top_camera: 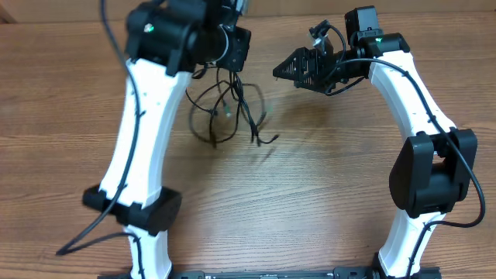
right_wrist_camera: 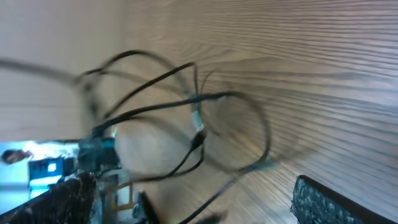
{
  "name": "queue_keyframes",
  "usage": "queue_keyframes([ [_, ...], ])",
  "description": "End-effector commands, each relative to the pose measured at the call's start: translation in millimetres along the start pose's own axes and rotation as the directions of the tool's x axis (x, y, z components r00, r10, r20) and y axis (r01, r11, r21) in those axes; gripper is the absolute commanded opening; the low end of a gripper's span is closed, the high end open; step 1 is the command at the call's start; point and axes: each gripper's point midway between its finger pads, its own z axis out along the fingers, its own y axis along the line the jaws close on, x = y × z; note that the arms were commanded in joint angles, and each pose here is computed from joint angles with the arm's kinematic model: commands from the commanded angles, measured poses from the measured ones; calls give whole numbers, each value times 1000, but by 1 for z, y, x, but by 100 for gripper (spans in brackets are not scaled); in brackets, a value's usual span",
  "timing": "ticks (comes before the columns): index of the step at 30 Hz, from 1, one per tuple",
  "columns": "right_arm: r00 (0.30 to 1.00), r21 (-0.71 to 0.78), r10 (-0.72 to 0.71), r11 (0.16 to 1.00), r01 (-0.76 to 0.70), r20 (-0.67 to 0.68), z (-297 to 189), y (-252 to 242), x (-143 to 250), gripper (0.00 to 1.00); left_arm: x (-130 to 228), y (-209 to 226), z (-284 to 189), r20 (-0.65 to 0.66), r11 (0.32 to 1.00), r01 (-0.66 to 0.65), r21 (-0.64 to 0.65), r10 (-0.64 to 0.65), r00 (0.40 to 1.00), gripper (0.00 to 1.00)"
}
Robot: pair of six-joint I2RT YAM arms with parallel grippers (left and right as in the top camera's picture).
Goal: Untangle cables
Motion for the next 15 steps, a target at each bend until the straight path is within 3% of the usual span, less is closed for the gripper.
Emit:
queue_keyframes([
  [1, 1000, -104, -30, 994, 28, -10, -1, 14, 2, 100, 1, -6, 14, -24, 998, -20, 54, 22, 999, 4],
  [10, 998, -110, -46, 993, 42, -34, 10, 23, 8, 100, -19, -41, 13, 53, 965, -43, 258, 31, 998, 4],
  [15, 997, -115, -54, 992, 47, -55, 25, 34, 12, 100, -27, -71, 2, 96, 902, -75, 426, 38, 995, 4],
])
